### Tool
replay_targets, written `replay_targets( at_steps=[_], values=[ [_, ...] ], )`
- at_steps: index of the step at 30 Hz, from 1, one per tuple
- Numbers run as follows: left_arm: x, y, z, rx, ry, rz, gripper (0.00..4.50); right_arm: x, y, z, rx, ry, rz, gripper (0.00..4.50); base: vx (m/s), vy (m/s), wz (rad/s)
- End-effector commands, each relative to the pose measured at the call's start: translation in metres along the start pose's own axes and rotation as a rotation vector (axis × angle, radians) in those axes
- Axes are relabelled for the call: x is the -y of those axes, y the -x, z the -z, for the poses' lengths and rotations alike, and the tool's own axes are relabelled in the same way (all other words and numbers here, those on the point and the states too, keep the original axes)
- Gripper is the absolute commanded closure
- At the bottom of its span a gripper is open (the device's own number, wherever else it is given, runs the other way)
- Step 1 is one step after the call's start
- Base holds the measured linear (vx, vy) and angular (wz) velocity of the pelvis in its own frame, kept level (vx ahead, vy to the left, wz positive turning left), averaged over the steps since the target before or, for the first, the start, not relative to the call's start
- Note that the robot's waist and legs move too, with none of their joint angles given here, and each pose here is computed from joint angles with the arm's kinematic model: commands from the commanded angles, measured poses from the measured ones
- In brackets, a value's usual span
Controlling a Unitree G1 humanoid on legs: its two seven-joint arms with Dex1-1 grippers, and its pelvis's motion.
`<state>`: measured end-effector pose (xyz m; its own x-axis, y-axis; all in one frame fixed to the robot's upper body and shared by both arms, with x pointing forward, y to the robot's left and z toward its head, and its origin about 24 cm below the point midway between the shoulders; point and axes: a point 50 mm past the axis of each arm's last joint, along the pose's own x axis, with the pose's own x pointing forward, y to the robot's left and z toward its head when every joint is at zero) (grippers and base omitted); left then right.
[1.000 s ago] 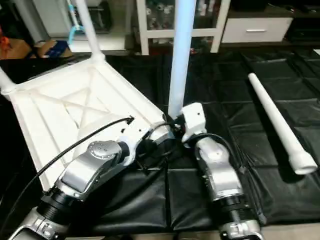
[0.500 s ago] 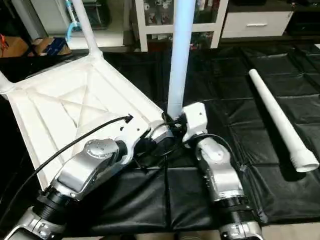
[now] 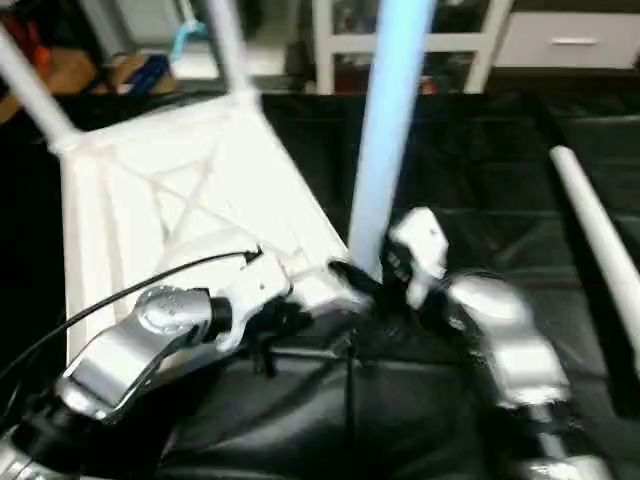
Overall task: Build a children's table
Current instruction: Rotate leg to tighten
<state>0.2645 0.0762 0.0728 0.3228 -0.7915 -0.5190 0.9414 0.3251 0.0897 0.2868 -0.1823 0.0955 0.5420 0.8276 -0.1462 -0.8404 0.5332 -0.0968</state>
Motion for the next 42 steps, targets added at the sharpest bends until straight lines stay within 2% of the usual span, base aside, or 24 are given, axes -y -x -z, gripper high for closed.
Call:
replay_targets(
  at_steps=[1, 5, 15, 24, 25, 28, 30, 33, 36, 39, 40, 42],
  values=[
    [0.012, -0.002, 0.02, -0.075, 0.047, 0.098, 4.5, 0.0, 0.011, 0.0, -0.016, -0.002, -0.043, 0.97, 0.0, 0.0, 0.0],
    [0.015, 0.003, 0.023, -0.084, 0.029, 0.145, 4.5, -0.007, 0.018, 0.0, -0.049, 0.014, -0.141, 0.97, 0.0, 0.0, 0.0],
    [0.016, 0.006, 0.022, -0.074, 0.026, 0.152, 4.5, -0.008, 0.015, 0.002, -0.058, 0.035, -0.18, 0.97, 0.0, 0.0, 0.0],
    [0.016, 0.006, 0.021, -0.074, 0.024, 0.158, 4.5, -0.009, 0.013, 0.007, -0.063, 0.031, -0.201, 1.58, 0.0, 0.0, 0.0],
    [0.016, 0.006, 0.021, -0.075, 0.024, 0.158, 4.5, -0.01, 0.013, 0.008, -0.064, 0.027, -0.205, 1.8, 0.0, 0.0, 0.0],
    [0.016, 0.006, 0.021, -0.076, 0.023, 0.159, 4.5, -0.01, 0.014, 0.009, -0.065, 0.021, -0.21, 1.94, 0.0, 0.0, 0.0],
    [0.016, 0.006, 0.021, -0.076, 0.024, 0.16, 4.5, -0.011, 0.014, 0.009, -0.065, 0.017, -0.213, 2.21, 0.0, 0.0, 0.0],
    [0.016, 0.005, 0.021, -0.077, 0.024, 0.164, 4.5, -0.012, 0.013, 0.011, -0.063, 0.012, -0.215, 2.27, 0.0, 0.0, 0.0],
    [0.017, 0.005, 0.021, -0.077, 0.027, 0.166, 4.5, -0.011, 0.012, 0.014, -0.063, 0.001, -0.18, 2.32, 0.0, 0.0, 0.0],
    [0.015, 0.002, 0.02, -0.074, 0.056, 0.131, 4.5, 0.0, 0.006, 0.026, -0.12, -0.011, 0.001, 2.38, 0.0, 0.0, 0.0],
    [0.015, 0.002, 0.02, -0.074, 0.056, 0.131, 4.5, 0.0, 0.006, 0.026, -0.12, -0.011, 0.001, 2.39, 0.0, 0.0, 0.0],
    [0.006, -0.003, 0.019, -0.076, 0.084, 0.037, 4.5, 0.006, 0.0, 0.035, -0.156, -0.046, 0.154, 2.4, 0.0, 0.0, 0.0]
  ],
)
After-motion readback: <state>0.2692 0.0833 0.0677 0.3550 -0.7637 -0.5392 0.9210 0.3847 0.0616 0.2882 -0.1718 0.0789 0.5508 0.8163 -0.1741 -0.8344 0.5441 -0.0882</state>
